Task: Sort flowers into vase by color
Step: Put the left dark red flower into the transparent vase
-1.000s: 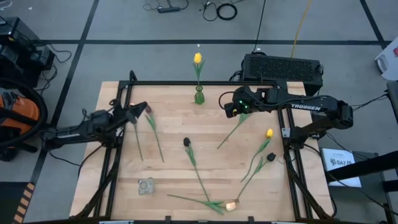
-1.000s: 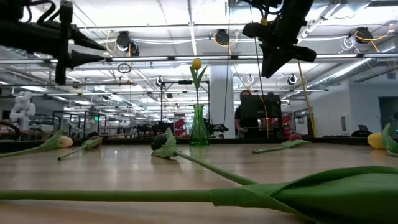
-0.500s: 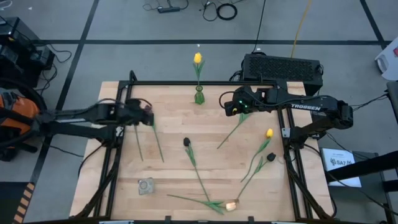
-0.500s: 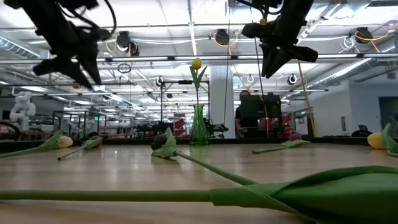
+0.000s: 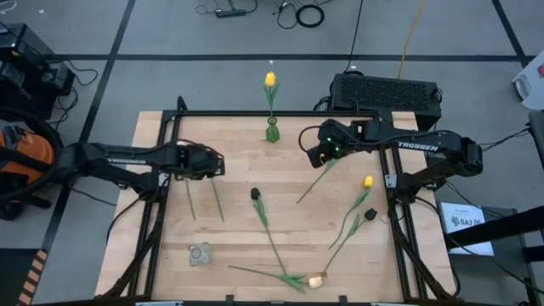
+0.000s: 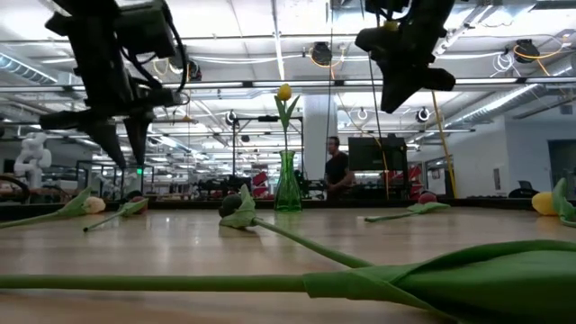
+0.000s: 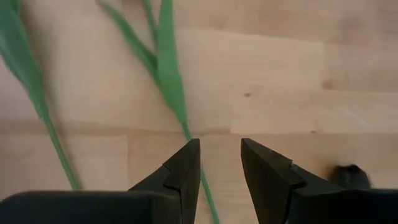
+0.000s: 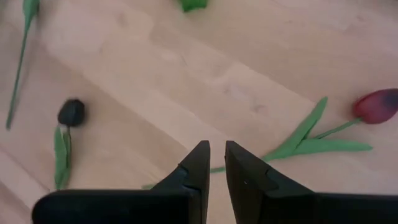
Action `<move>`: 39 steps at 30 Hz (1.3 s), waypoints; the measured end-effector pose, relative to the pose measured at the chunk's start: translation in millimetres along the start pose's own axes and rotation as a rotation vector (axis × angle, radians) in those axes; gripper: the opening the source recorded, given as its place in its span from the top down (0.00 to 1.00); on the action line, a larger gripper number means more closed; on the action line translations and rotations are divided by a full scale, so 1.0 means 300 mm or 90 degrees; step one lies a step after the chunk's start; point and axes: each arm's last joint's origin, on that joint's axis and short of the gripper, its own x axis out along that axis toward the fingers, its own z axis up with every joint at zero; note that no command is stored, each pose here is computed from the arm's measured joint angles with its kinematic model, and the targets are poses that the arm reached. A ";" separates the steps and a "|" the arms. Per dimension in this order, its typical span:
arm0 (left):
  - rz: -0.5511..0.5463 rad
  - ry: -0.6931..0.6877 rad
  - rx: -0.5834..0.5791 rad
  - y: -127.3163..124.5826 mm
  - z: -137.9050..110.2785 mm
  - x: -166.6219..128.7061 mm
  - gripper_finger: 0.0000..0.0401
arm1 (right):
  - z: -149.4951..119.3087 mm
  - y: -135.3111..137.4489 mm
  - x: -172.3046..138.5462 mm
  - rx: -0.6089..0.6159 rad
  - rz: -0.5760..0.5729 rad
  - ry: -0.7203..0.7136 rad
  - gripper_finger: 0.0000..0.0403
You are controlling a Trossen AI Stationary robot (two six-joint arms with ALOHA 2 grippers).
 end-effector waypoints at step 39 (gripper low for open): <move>0.134 0.026 0.036 -0.027 0.103 0.243 0.99 | 0.002 -0.004 0.000 -0.220 -0.004 0.001 0.89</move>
